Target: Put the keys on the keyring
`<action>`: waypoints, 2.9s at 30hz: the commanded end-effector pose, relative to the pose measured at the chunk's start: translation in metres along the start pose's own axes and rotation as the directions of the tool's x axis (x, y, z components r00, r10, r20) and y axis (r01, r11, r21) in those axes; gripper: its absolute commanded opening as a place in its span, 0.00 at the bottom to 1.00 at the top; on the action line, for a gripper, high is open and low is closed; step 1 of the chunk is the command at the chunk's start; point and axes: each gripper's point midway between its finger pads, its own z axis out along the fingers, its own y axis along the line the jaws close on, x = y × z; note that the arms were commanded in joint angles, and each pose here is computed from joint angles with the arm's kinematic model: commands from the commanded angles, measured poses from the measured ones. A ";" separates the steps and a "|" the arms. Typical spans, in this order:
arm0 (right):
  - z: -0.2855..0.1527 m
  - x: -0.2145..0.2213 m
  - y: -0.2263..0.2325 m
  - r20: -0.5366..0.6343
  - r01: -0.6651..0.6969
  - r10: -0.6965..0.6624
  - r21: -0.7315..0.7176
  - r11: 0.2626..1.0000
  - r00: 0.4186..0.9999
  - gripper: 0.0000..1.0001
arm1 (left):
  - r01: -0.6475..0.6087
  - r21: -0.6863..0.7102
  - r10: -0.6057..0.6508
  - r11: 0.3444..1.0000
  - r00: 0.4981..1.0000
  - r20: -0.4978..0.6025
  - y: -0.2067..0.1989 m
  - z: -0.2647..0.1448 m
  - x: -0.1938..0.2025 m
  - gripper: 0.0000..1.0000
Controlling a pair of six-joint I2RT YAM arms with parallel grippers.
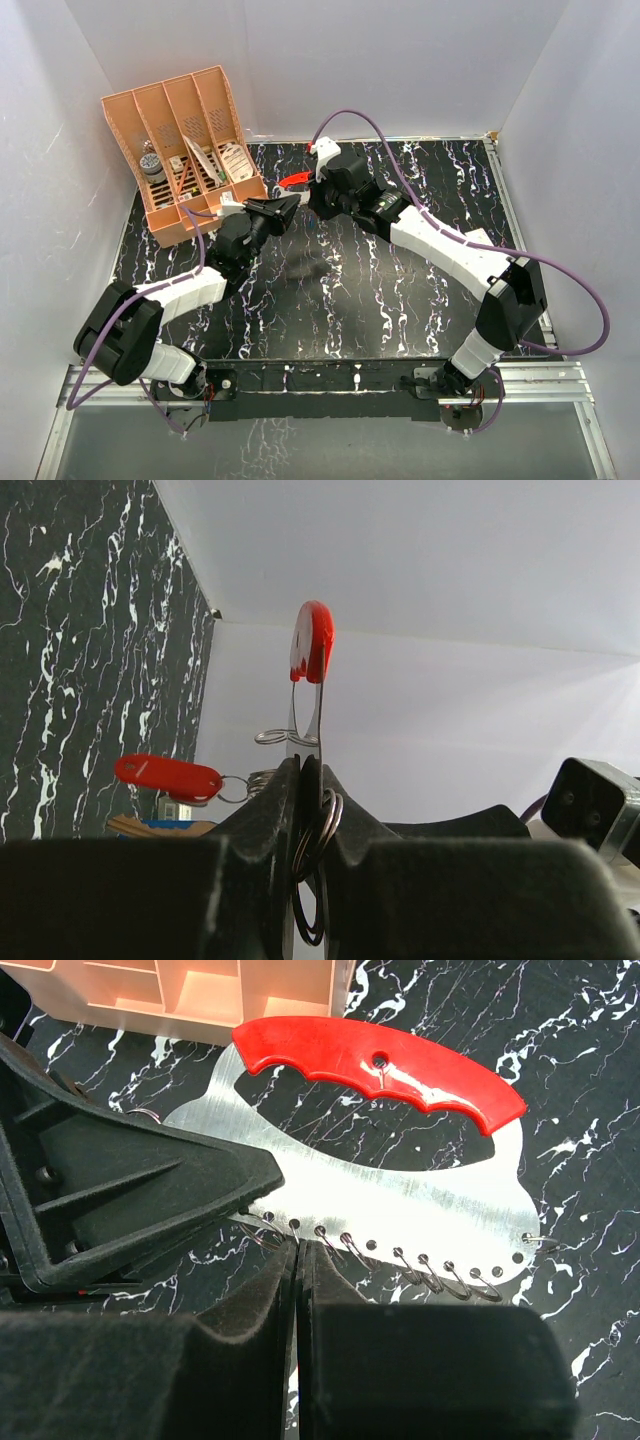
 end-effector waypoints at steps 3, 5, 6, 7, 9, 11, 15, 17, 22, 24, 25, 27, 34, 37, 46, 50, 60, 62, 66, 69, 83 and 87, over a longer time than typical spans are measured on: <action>-0.010 -0.018 0.005 0.036 0.000 0.001 -0.013 1.000 0.999 0.00 | -0.001 0.141 0.005 0.990 1.000 -0.024 -0.053 -0.003 0.003 0.00; -0.010 -0.021 0.004 0.032 0.009 -0.009 -0.008 1.000 0.999 0.00 | -0.003 0.137 0.008 0.991 0.999 -0.032 -0.052 -0.003 0.005 0.00; -0.009 -0.024 0.004 0.033 0.012 -0.012 -0.007 1.000 0.999 0.00 | -0.004 0.135 0.008 0.991 0.999 -0.033 -0.051 -0.003 0.005 0.00; -0.010 -0.029 0.005 0.036 0.017 -0.016 -0.004 1.000 0.999 0.00 | -0.005 0.131 0.010 0.991 0.999 -0.036 -0.050 -0.003 0.005 0.00; -0.010 -0.034 0.003 0.036 0.025 -0.025 0.002 1.000 0.999 0.00 | -0.009 0.125 0.015 0.992 0.999 -0.043 -0.048 -0.003 0.006 0.00; -0.008 -0.038 0.003 0.030 0.035 -0.035 0.008 0.999 0.999 0.00 | -0.010 0.118 0.016 0.993 0.999 -0.049 -0.045 -0.003 0.008 0.00; -0.003 -0.040 0.002 -0.010 0.047 -0.047 0.011 0.999 0.999 0.00 | -0.017 0.107 0.024 0.994 0.998 -0.061 -0.042 -0.003 0.010 0.00; -0.002 -0.042 0.002 -0.024 0.053 -0.053 0.011 0.999 0.998 0.00 | -0.021 0.098 0.028 0.995 0.997 -0.068 -0.039 -0.002 0.011 0.00; 0.005 -0.046 0.002 -0.065 0.078 -0.077 0.017 0.997 0.995 0.00 | -0.027 0.091 0.035 0.995 0.996 -0.088 -0.038 -0.002 0.015 0.00; 0.005 -0.050 0.001 -0.065 0.089 -0.087 0.024 0.996 0.994 0.00 | -0.036 0.069 0.043 0.997 0.994 -0.097 -0.031 0.001 0.017 0.00; 0.004 -0.053 0.000 -0.063 0.092 -0.090 0.026 0.995 0.994 0.00 | -0.042 0.057 0.048 0.997 0.994 -0.101 -0.027 0.002 0.017 0.00; 0.003 -0.058 0.000 -0.051 0.094 -0.092 0.031 0.995 0.994 0.00 | -0.048 0.047 0.052 0.998 0.993 -0.104 -0.025 0.003 0.018 0.00; -0.001 -0.070 -0.006 -0.016 0.102 -0.101 0.069 0.992 0.995 0.00 | -0.066 0.018 0.067 0.998 0.989 -0.129 -0.018 0.003 0.022 0.00; -0.005 -0.076 -0.008 0.000 0.104 -0.105 0.079 0.991 0.994 0.00 | -0.072 0.003 0.071 0.997 0.988 -0.137 -0.014 0.005 0.023 0.00; -0.002 -0.084 -0.011 0.021 0.124 -0.126 0.097 0.988 0.992 0.00 | -0.085 -0.014 0.081 0.996 0.984 -0.161 -0.010 0.008 0.028 0.00; 0.007 -0.073 -0.010 -0.019 0.128 -0.127 0.082 0.988 0.992 0.00 | -0.078 -0.001 0.077 0.997 0.985 -0.157 -0.013 0.007 0.027 0.00; 0.021 -0.072 -0.009 0.033 0.112 -0.114 0.074 0.991 0.993 0.00 | -0.070 0.021 0.072 0.997 0.984 -0.163 -0.020 0.005 0.028 0.00; 0.024 -0.070 -0.007 0.038 0.106 -0.109 0.065 0.992 0.993 0.00 | -0.060 0.030 0.064 0.998 0.985 -0.162 -0.022 0.004 0.028 0.00; 0.026 -0.057 -0.008 0.018 0.094 -0.096 0.061 0.994 0.995 0.00 | -0.044 0.043 0.050 0.998 0.987 -0.150 -0.027 0.002 0.025 0.00; 0.022 -0.050 -0.008 0.025 0.082 -0.084 0.057 0.995 0.996 0.00 | -0.023 0.068 0.033 0.997 0.989 -0.145 -0.036 0.001 0.023 0.00; 0.013 -0.038 -0.007 0.065 0.045 -0.048 0.044 0.998 0.997 0.00 | 0.016 0.122 0.006 0.992 0.985 -0.174 -0.049 0.002 0.027 0.00; 0.011 -0.040 -0.007 0.081 0.042 -0.046 0.049 0.998 0.996 0.00 | 0.021 0.121 0.001 0.992 0.984 -0.179 -0.047 0.002 0.027 0.00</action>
